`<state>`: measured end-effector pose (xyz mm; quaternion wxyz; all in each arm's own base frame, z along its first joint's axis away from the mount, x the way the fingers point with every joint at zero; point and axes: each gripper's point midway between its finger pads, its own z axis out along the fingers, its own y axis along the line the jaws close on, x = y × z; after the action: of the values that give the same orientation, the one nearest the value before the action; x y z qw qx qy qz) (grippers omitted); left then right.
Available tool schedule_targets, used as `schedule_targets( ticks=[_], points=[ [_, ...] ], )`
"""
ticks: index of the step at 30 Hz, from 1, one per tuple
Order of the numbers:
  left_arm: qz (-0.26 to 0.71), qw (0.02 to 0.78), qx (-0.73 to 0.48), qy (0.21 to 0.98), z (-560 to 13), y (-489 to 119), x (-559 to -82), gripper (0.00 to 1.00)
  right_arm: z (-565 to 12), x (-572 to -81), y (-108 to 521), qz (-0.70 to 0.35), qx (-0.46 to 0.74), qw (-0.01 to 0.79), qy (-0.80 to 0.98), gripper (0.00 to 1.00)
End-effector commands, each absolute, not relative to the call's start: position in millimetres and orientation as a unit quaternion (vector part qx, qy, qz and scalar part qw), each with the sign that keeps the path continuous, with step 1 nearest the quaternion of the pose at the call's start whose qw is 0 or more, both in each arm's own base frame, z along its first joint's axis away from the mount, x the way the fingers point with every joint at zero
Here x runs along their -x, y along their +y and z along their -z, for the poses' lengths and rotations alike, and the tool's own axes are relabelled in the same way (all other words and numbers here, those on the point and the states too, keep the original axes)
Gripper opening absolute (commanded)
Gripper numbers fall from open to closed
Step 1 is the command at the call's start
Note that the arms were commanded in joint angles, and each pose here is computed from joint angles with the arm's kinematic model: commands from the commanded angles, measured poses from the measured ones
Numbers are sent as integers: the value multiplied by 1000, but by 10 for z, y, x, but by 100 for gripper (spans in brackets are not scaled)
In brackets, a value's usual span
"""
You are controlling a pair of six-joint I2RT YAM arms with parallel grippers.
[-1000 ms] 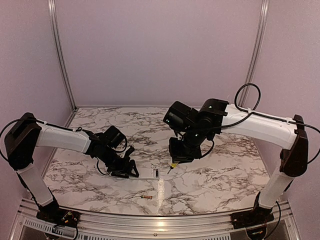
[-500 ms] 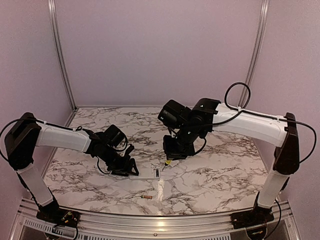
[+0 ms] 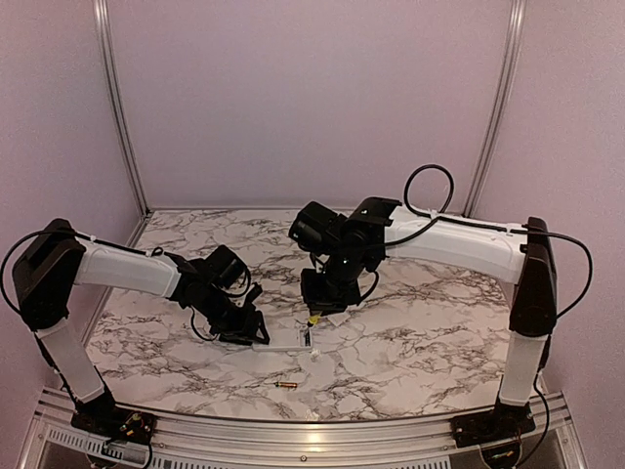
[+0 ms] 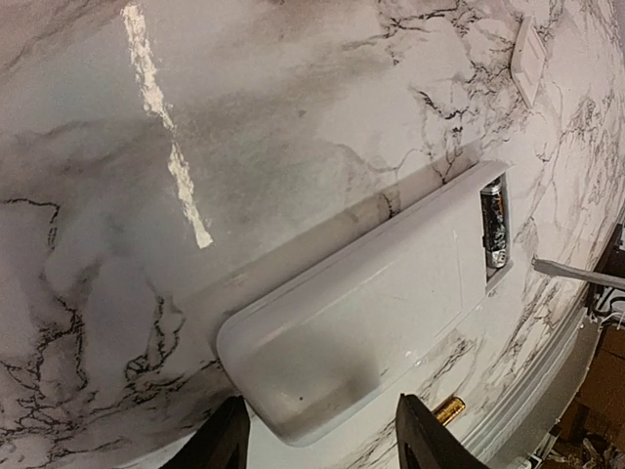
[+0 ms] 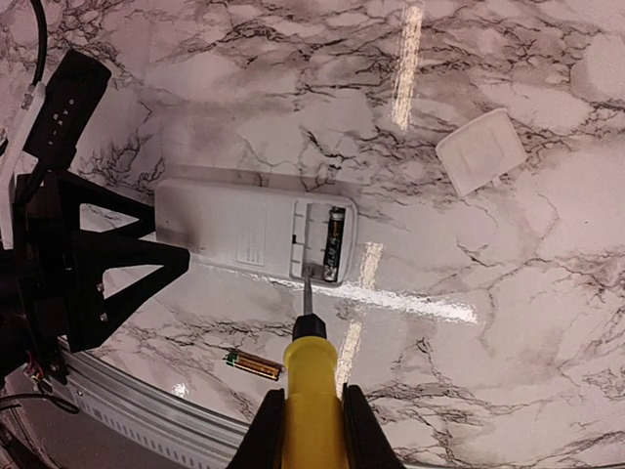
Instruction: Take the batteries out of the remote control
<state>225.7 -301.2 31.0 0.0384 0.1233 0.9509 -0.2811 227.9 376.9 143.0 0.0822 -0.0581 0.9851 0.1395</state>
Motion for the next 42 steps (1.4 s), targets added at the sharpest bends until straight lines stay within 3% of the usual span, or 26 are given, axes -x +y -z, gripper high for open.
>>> schedule_targets(
  ticks=[1,42],
  points=[
    [275,46,-126,952,-329,-3057,-2322,54,-1438,-2364,3833,-139,64,89,984,0],
    [271,41,-139,952,-324,-3058,-2307,48,-1170,-2460,3737,-72,79,83,991,0]
  ],
)
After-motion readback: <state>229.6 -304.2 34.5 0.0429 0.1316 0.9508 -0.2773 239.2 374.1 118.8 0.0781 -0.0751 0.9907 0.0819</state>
